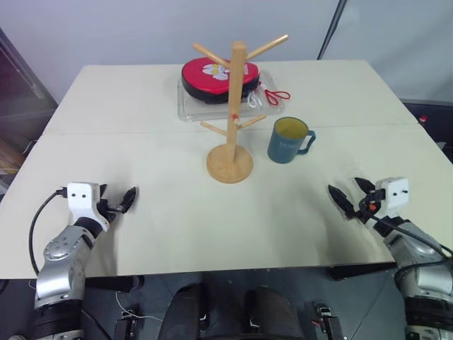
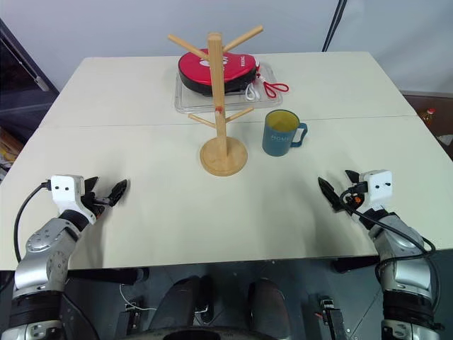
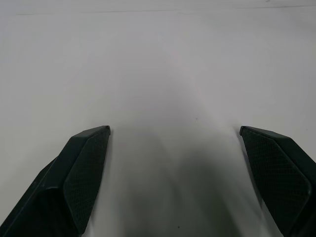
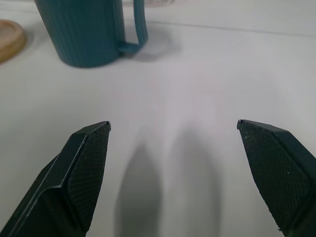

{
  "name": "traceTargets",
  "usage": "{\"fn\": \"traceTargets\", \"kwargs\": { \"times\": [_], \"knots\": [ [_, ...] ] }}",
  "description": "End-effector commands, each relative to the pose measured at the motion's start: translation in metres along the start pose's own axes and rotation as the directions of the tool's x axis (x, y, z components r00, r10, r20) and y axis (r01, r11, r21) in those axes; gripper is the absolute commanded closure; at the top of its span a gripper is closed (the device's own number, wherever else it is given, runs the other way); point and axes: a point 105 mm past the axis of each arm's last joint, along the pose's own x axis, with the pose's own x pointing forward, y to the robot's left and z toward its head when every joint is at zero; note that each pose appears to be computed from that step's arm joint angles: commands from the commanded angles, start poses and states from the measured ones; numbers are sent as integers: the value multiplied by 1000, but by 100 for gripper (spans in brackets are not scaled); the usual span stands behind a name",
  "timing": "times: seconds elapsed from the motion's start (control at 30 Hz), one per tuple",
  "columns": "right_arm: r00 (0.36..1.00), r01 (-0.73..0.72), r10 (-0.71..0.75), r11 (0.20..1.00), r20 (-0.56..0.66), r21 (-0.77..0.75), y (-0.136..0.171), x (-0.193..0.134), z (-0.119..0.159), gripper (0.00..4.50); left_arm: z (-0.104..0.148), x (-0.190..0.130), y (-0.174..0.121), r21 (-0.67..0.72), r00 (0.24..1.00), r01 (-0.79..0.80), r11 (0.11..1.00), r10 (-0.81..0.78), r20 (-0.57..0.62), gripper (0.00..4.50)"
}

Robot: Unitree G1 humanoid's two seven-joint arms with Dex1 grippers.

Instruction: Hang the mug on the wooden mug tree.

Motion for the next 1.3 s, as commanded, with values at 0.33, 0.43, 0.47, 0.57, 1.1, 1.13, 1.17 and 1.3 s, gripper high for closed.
{"fn": "traceTargets", "kwargs": {
  "times": [0.33, 0.43, 0.47, 0.57, 1.1, 1.13, 1.17, 1.3],
  "knots": [
    [998, 31, -28, 998, 50, -52, 4, 13, 14, 21, 16, -2, -33, 15, 985, 152, 988, -152, 82, 0],
    [996, 55, -50, 997, 77, -61, 4, 24, 21, 21, 28, -8, -67, 61, 940, 308, 949, -314, 131, 0],
    [995, 58, -53, 997, 87, -58, 5, 28, 24, 21, 31, -11, -81, 86, 916, 368, 926, -377, 136, 0],
    [993, 61, -54, 996, 105, -63, 9, 43, 31, 21, 41, -22, -118, 137, 826, 526, 839, -543, 150, 0],
    [985, 133, -120, 985, 124, -105, 5, 93, 40, 21, 72, -27, -196, 244, 614, 731, 637, -770, 172, 0],
    [985, 133, -119, 986, 125, -105, 5, 94, 39, 21, 72, -27, -197, 249, 613, 731, 636, -772, 169, 0],
    [985, 133, -120, 985, 126, -105, 5, 95, 39, 21, 72, -26, -198, 252, 612, 731, 634, -772, 168, 0],
    [984, 136, -122, 985, 129, -106, 4, 98, 39, 21, 74, -25, -200, 256, 608, 732, 632, -774, 174, 0]
  ]
}}
